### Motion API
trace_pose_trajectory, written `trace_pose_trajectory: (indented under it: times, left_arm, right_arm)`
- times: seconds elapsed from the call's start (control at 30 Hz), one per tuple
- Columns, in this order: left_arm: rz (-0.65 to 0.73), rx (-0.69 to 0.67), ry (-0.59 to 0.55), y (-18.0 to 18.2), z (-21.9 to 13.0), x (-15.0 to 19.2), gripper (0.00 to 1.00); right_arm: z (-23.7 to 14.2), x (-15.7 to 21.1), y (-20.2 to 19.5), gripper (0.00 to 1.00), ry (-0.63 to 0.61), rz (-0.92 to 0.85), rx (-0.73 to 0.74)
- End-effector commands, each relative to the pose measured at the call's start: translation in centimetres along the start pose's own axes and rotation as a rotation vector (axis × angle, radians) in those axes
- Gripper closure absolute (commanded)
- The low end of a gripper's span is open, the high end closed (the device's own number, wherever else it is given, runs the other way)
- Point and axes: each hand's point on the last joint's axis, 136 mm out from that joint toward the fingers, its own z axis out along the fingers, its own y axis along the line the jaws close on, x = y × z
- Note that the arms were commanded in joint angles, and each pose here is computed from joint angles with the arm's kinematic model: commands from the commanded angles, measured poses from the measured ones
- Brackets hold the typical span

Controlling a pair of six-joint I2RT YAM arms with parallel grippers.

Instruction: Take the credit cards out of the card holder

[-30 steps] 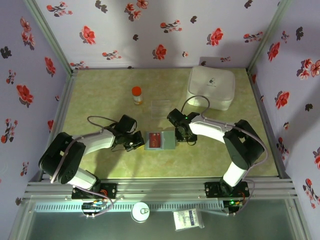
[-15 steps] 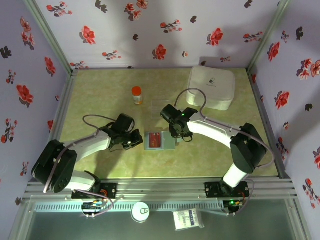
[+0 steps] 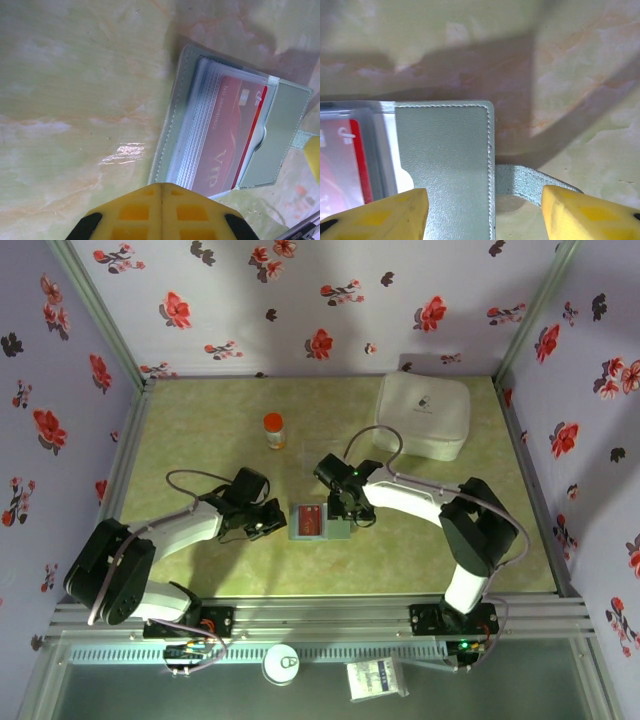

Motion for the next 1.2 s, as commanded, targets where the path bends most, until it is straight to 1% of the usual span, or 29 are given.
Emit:
trace_pose_trajectory:
  times: [0.0, 0.37, 0.63, 0.73, 0.9, 1.03, 1.17]
  left_arm:
    - [-0.008, -0.008, -0.011, 0.0, 0.1, -0.5, 0.97]
    - [-0.015, -0.017, -0.004, 0.6, 0.4, -0.2, 0.97]
    - [-0.017, -0.012, -0.003, 0.5, 0.4, -0.3, 0.97]
    - [-0.015, -0.009, -0.007, 0.3, 0.3, -0.4, 0.97]
    - [-0.010, -0.001, -0.016, -0.1, 0.0, -0.9, 0.96]
    - [0.003, 0.017, -0.029, -0.9, -0.4, -1.5, 0.94]
    - [0.017, 0.043, -0.021, -1.9, -0.3, -1.8, 0.95]
  right_arm:
    - [1.4, 1.0, -0.6, 0.34, 0.032, 0.015, 0.037]
    - [4.6, 2.2, -1.2, 0.33, 0.091, 0.012, 0.067]
    - [6.4, 3.3, -1.2, 0.34, 0.124, 0.033, 0.025]
    - [5.9, 3.1, -1.4, 0.34, 0.115, 0.028, 0.032]
    - [2.8, 1.3, -1.6, 0.35, 0.045, 0.003, 0.046]
    - [0.3, -0.2, -1.0, 0.36, -0.008, -0.018, 0.017]
    - [-1.3, -1.2, -0.4, 0.36, -0.056, -0.025, -0.019]
